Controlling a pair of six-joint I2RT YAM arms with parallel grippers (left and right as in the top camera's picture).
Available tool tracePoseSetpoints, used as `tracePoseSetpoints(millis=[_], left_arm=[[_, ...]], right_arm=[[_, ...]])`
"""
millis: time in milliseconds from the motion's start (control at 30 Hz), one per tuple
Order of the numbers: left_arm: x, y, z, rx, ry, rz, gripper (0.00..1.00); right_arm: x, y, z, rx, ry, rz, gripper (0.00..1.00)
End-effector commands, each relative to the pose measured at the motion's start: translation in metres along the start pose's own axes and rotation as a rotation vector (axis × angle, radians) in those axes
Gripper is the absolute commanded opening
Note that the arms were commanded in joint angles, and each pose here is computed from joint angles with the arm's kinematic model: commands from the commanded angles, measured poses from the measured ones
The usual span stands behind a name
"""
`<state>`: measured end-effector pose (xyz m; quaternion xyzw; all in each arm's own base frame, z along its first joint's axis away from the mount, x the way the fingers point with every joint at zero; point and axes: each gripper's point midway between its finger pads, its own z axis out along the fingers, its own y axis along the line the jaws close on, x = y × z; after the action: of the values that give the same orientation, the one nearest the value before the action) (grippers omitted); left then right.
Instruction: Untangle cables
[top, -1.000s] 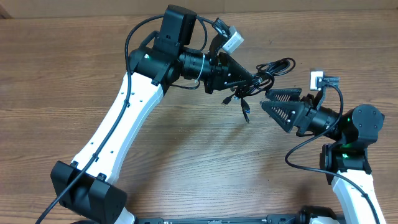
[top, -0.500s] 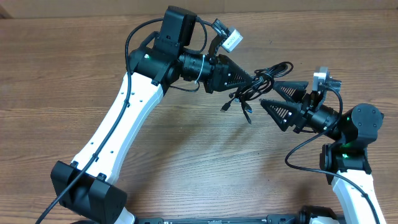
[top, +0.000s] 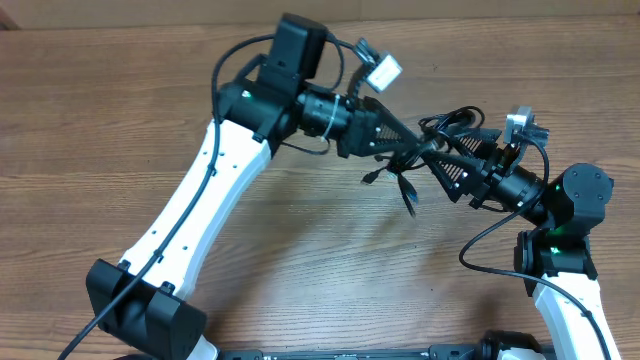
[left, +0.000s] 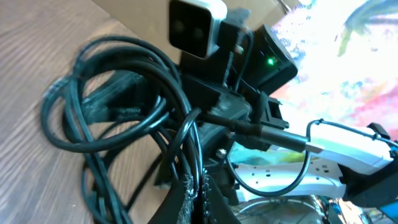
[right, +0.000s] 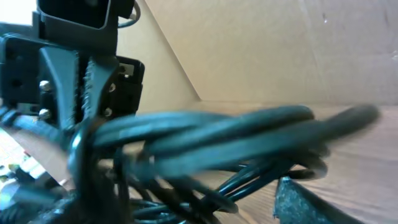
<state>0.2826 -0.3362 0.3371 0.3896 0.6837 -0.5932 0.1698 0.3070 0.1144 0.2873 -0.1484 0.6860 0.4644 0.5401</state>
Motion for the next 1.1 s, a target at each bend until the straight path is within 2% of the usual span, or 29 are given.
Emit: tracePoseSetpoints(millis=[0,33,100,133,400,433,500,567,600,667,767,1067], left_arm=[[0.004,-0.003,0.012,-0.024,0.020,0.003,0.04],[0.004,-0.002,0.014,-0.030,0.024,0.006,0.04],[0.005,-0.002,0.015,-0.036,0.026,0.006,0.04],[0.005,-0.002,0.015,-0.036,0.026,0.006,0.04],[0.001,0.017,0.006,-0.127,0.008,-0.005,0.05],[0.001,0.019,0.005,-0.139,0.005,-0.010,0.11],[0.001,0.021,0.004,-0.150,0.003,-0.013,0.32],[0.001,0.024,0.004,-0.166,0.003,-0.015,0.68],[0.001,0.025,0.004,-0.168,0.003,-0.015,0.92],[0.002,0.024,0.005,-0.166,0.008,0.000,1.00],[0.005,0.028,0.007,-0.198,0.025,0.033,1.00],[0.024,0.063,0.018,-0.493,0.104,0.030,1.00]], right_arm=[[-0.006,0.002,0.000,-0.003,-0.010,-0.029,0.62],[-0.006,0.002,0.000,-0.003,-0.009,-0.028,0.49],[-0.006,0.002,0.000,-0.003,-0.009,-0.028,0.15],[-0.006,0.002,0.000,-0.003,-0.009,-0.028,0.04],[-0.002,0.002,0.000,-0.008,0.006,-0.005,0.04],[-0.002,0.003,0.000,-0.011,0.009,-0.004,0.04],[0.000,0.003,0.000,-0.016,0.015,0.005,0.04],[0.002,0.002,0.000,-0.013,0.021,0.017,0.04],[0.002,0.002,0.000,-0.011,0.023,0.021,0.04],[0.003,0.002,0.000,-0.014,0.026,0.023,0.04],[0.003,0.002,0.000,-0.014,0.026,0.042,0.04],[0.007,0.000,0.000,-0.006,0.039,0.073,0.04]])
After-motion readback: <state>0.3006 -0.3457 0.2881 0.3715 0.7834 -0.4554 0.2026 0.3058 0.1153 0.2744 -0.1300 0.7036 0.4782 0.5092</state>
